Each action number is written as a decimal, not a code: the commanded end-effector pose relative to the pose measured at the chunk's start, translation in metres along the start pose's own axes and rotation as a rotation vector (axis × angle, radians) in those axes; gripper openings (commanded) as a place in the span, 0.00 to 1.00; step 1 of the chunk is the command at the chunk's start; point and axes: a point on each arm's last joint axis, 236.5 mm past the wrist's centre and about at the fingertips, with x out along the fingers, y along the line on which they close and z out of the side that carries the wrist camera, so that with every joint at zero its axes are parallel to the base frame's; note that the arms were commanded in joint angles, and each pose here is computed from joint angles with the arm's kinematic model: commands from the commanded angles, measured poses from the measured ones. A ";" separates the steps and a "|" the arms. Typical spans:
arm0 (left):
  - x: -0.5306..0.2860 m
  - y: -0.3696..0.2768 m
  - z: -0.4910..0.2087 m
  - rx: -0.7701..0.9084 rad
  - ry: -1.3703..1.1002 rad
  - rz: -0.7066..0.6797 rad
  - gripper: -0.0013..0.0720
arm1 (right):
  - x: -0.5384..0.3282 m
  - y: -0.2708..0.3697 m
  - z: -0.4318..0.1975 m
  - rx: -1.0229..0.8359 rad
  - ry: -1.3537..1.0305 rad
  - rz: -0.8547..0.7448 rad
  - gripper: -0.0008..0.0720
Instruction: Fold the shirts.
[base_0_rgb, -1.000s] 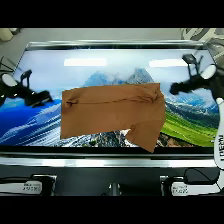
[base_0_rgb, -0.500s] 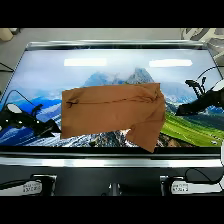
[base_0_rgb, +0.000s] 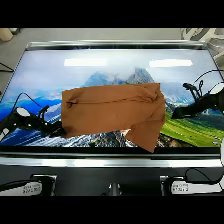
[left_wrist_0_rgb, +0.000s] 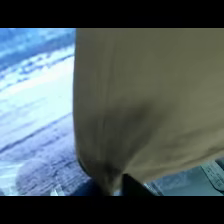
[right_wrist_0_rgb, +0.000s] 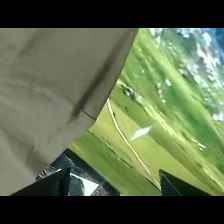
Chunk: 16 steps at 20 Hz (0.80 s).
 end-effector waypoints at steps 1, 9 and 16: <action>0.003 -0.004 0.005 0.019 -0.024 0.004 0.05 | 0.025 0.010 0.005 -0.025 -0.018 0.000 0.81; -0.007 -0.010 0.005 0.045 -0.047 0.001 0.05 | 0.075 0.036 0.015 0.005 0.006 0.117 0.66; -0.043 -0.030 0.031 0.111 -0.172 -0.001 0.05 | 0.040 0.042 0.045 -0.107 -0.092 0.101 0.03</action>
